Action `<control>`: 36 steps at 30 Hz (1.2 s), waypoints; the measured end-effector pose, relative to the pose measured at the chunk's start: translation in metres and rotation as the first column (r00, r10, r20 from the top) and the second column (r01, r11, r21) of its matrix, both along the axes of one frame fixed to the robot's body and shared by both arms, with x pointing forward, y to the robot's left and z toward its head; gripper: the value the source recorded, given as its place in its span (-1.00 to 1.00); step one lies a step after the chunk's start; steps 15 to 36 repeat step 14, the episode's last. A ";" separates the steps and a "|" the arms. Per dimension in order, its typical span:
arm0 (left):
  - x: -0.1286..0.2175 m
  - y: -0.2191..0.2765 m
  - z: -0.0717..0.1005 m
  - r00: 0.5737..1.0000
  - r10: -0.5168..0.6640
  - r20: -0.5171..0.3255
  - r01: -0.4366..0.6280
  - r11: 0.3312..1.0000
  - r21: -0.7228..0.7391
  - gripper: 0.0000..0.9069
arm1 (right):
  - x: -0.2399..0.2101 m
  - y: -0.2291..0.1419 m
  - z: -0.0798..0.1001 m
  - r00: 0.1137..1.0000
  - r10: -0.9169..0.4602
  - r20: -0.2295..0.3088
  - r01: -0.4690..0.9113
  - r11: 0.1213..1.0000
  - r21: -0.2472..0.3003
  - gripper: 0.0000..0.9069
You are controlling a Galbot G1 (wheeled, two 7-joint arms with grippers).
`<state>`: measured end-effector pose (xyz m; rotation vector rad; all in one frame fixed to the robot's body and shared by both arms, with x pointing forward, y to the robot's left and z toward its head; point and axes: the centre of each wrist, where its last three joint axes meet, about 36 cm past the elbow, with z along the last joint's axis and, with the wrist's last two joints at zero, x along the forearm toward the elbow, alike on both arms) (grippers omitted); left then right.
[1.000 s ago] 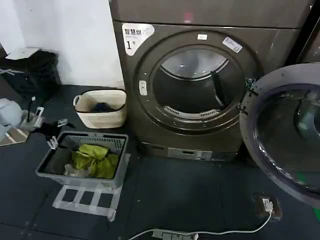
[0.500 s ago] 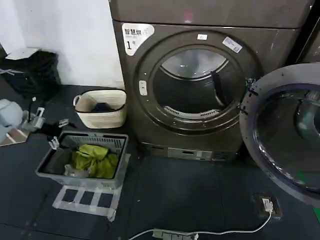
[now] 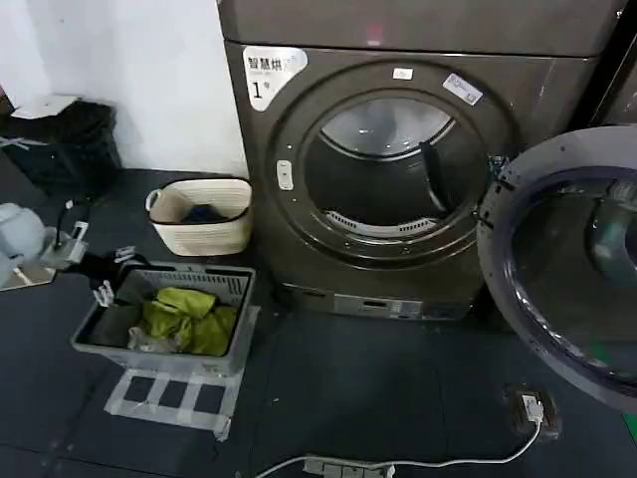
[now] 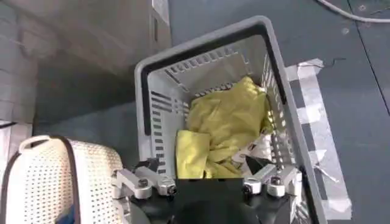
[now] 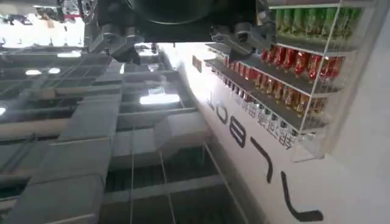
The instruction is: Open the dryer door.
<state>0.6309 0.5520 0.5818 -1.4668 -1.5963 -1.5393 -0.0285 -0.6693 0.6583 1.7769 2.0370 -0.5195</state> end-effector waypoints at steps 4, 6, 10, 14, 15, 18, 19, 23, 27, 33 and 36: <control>0.000 0.000 0.000 1.000 -0.001 0.000 0.001 1.000 -0.003 1.00 | 0.000 0.000 -0.001 1.000 -0.001 0.001 0.001 1.000 0.002 1.00; 0.000 0.000 0.000 1.000 -0.004 0.003 0.004 1.000 -0.004 1.00 | 0.000 0.000 -0.001 1.000 -0.001 0.001 0.001 1.000 0.002 1.00; 0.001 0.000 -0.002 1.000 -0.002 0.015 0.003 1.000 -0.020 1.00 | -0.001 0.000 -0.001 1.000 -0.001 0.002 0.001 1.000 0.002 1.00; 0.001 -0.001 -0.002 1.000 -0.007 0.014 0.007 1.000 -0.019 1.00 | -0.001 0.001 -0.001 1.000 -0.002 0.003 0.001 1.000 0.002 1.00; 0.001 -0.001 -0.002 1.000 -0.007 0.014 0.007 1.000 -0.019 1.00 | -0.001 0.001 -0.001 1.000 -0.002 0.003 0.001 1.000 0.002 1.00; 0.001 -0.001 -0.002 1.000 -0.007 0.014 0.007 1.000 -0.019 1.00 | -0.001 0.001 -0.001 1.000 -0.002 0.003 0.001 1.000 0.002 1.00; 0.001 -0.001 -0.002 1.000 -0.007 0.014 0.007 1.000 -0.019 1.00 | -0.001 0.001 -0.001 1.000 -0.002 0.003 0.001 1.000 0.002 1.00; 0.001 -0.001 -0.002 1.000 -0.007 0.014 0.007 1.000 -0.019 1.00 | -0.001 0.001 -0.001 1.000 -0.002 0.003 0.001 1.000 0.002 1.00; 0.001 -0.001 -0.002 1.000 -0.007 0.014 0.007 1.000 -0.019 1.00 | -0.001 0.001 -0.001 1.000 -0.002 0.003 0.001 1.000 0.002 1.00; 0.001 -0.001 -0.002 1.000 -0.007 0.014 0.007 1.000 -0.019 1.00 | -0.001 0.001 -0.001 1.000 -0.002 0.003 0.001 1.000 0.002 1.00; 0.001 -0.001 -0.002 1.000 -0.007 0.014 0.007 1.000 -0.019 1.00 | -0.001 0.001 -0.001 1.000 -0.002 0.003 0.001 1.000 0.002 1.00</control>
